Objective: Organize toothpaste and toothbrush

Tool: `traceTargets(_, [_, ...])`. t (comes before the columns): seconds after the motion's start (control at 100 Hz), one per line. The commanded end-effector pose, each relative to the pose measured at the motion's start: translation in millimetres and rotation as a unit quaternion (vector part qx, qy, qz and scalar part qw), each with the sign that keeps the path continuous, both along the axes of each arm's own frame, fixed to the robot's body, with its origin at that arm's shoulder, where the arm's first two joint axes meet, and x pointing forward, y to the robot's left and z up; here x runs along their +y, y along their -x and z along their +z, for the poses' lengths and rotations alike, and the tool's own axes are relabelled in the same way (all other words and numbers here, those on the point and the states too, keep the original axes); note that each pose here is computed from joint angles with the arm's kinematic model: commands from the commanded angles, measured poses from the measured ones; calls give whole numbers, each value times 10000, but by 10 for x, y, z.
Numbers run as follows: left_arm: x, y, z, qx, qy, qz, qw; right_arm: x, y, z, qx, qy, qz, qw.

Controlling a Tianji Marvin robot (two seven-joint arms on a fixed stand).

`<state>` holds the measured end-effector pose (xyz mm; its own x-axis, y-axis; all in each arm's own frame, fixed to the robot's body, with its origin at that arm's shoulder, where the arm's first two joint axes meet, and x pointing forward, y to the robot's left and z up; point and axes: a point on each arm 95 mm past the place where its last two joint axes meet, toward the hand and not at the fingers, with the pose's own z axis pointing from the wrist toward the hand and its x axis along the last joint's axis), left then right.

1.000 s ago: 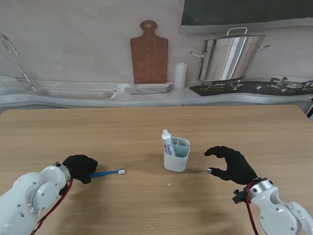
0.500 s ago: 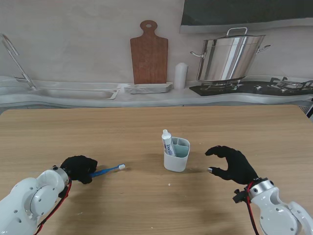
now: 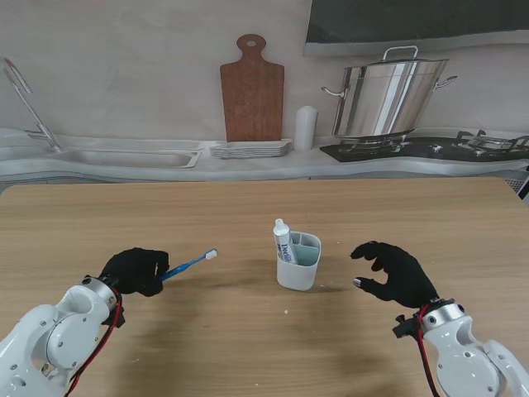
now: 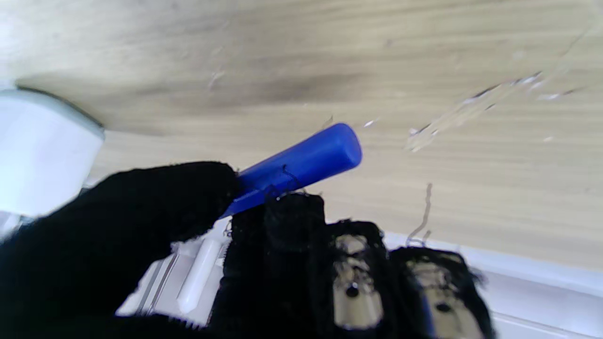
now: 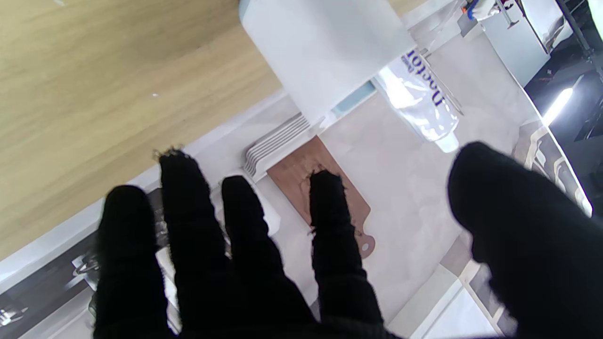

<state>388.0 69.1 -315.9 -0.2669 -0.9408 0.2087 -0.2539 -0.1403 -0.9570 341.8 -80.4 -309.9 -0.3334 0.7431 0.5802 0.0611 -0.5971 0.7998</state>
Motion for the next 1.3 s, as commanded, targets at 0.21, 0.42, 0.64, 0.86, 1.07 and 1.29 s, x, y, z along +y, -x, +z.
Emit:
traceTargets(0.21, [-320,78,297,-356,910,9,9952,347,31,197,-50,-412,360,9985])
traceTargets(0.42, [-474,151,440,-533,1448,14,9880,644,42,356,-101,-445,783,9959])
traceTargets(0.64, [-657,243,576,-640,2101,-38,9756,949,16,522,61,-692,1079,9917])
traceTargets(0.86, [-846,335,701,-792,2640,-207,9611,1195,-41,648,36,-724,1292,9890])
traceTargets(1.07, [-967,377,767,-846,2923,-380,9518,1394,-104,703,56,-841,1349,9873])
traceTargets(1.29, [-1057,380,761,-822,3111,-566,9451,1550,-187,724,34,-887,1392,9863])
